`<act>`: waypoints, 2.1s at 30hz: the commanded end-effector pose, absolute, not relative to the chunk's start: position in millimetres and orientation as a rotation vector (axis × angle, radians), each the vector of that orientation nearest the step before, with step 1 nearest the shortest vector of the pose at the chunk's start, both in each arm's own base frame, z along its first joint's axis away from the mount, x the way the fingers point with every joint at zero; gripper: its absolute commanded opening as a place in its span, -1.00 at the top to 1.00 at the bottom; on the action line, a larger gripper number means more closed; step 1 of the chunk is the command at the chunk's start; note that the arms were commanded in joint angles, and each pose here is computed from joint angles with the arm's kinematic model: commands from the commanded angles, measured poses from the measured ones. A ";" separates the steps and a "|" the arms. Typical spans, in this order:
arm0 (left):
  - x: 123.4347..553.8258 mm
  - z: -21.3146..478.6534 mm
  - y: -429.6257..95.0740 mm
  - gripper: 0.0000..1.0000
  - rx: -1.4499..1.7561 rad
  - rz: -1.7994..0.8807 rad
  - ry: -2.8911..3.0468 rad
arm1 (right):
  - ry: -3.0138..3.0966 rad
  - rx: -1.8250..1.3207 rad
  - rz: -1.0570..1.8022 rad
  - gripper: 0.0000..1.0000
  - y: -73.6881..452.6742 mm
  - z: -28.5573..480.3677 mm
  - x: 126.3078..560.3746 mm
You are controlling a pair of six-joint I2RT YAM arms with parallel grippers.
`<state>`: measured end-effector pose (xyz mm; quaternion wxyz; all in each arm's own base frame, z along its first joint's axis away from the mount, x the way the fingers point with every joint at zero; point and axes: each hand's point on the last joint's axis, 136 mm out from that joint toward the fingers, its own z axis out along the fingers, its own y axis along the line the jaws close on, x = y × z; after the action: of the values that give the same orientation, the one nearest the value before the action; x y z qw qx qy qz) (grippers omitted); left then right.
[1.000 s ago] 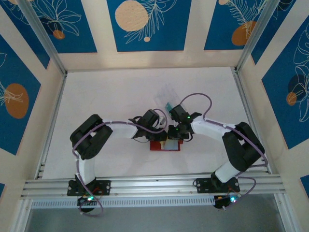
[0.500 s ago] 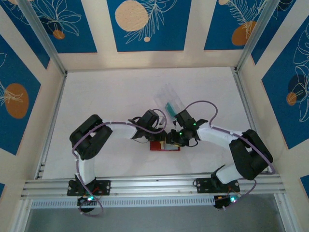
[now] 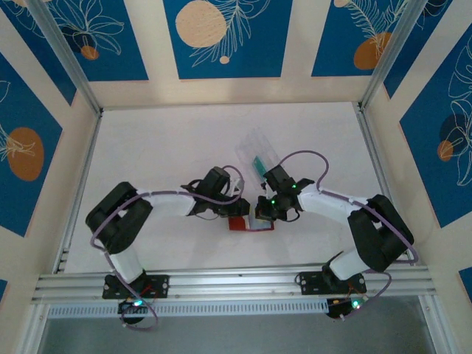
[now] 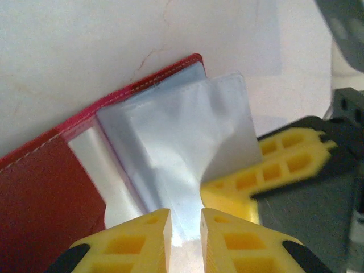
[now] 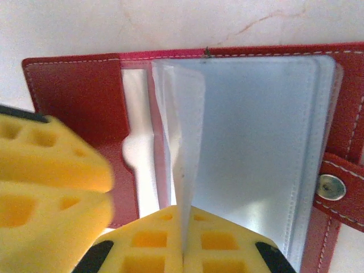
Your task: Put the credit cards into the card holder
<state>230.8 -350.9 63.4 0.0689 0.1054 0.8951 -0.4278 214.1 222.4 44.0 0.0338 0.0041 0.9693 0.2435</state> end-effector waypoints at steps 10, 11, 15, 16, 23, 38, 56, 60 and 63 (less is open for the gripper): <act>206.7 23.7 -297.9 0.63 0.289 -1.065 2.826 | 2.968 -0.094 0.671 0.75 230.0 55.7 217.9; 206.1 21.0 -297.7 0.63 0.292 -1.060 2.833 | 2.967 -0.115 0.673 0.70 233.1 57.1 217.1; 205.9 10.2 -296.9 0.64 0.283 -1.045 2.852 | 2.956 -0.202 0.706 0.59 251.4 60.7 216.2; 205.9 8.2 -297.4 0.64 0.280 -1.048 2.855 | 2.959 -0.218 0.727 0.56 256.9 59.9 216.0; 205.6 3.6 -292.4 0.67 0.215 -1.045 2.867 | 2.974 -0.271 0.834 0.23 283.2 49.7 216.8; 215.9 51.3 -267.9 0.63 0.074 -1.117 2.778 | 3.014 -0.266 0.909 -0.33 292.1 27.3 214.6; 241.5 65.1 -318.2 0.64 0.116 -1.325 2.713 | 2.962 -0.271 1.025 -0.48 299.7 53.8 216.3; 244.9 65.2 -319.9 0.66 0.076 -1.347 2.702 | 2.928 -0.247 1.130 -0.51 301.5 61.7 218.0; 248.2 62.8 -310.0 0.69 0.005 -1.317 2.693 | 2.915 -0.238 1.117 -0.53 298.1 65.5 220.4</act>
<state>236.6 -303.0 56.4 0.0489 0.0133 0.9063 -0.4195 232.2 265.1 34.4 0.0090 -0.0257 0.9629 0.2684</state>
